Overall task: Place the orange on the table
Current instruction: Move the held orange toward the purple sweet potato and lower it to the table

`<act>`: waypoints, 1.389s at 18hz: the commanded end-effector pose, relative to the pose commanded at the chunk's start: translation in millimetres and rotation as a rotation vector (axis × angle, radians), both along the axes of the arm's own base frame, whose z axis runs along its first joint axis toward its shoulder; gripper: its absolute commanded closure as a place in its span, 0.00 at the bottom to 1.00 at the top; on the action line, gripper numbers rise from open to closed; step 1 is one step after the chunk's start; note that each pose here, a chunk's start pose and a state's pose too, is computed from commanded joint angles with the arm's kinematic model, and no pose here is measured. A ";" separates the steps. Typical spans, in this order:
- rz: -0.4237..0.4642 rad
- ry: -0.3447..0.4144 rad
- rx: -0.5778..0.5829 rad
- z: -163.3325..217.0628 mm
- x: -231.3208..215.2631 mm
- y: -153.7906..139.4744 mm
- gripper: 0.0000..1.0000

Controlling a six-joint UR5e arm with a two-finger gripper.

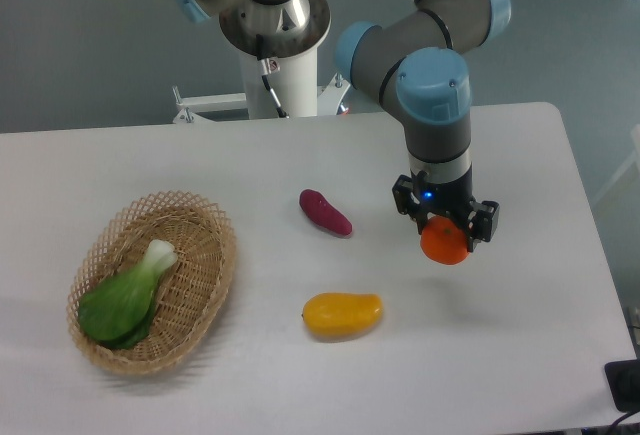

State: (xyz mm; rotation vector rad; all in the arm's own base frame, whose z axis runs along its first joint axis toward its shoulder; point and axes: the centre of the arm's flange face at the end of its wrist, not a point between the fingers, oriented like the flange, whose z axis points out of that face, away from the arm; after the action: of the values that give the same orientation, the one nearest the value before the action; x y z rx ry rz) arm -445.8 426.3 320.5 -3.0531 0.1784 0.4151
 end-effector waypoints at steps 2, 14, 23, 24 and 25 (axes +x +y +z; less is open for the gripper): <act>0.000 0.000 0.000 0.0 0.0 0.0 0.28; -0.009 -0.021 -0.023 -13.5 -9.7 -7.3 0.28; -0.106 -0.131 -0.193 -91.8 43.2 -41.6 0.28; -0.116 -0.128 -0.225 -96.6 46.6 -44.0 0.28; -0.122 -0.126 -0.249 -100.3 48.3 -45.6 0.28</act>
State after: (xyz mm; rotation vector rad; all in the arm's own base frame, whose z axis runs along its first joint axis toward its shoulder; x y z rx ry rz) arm -397.5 380.7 220.2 -3.2736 0.4394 0.2053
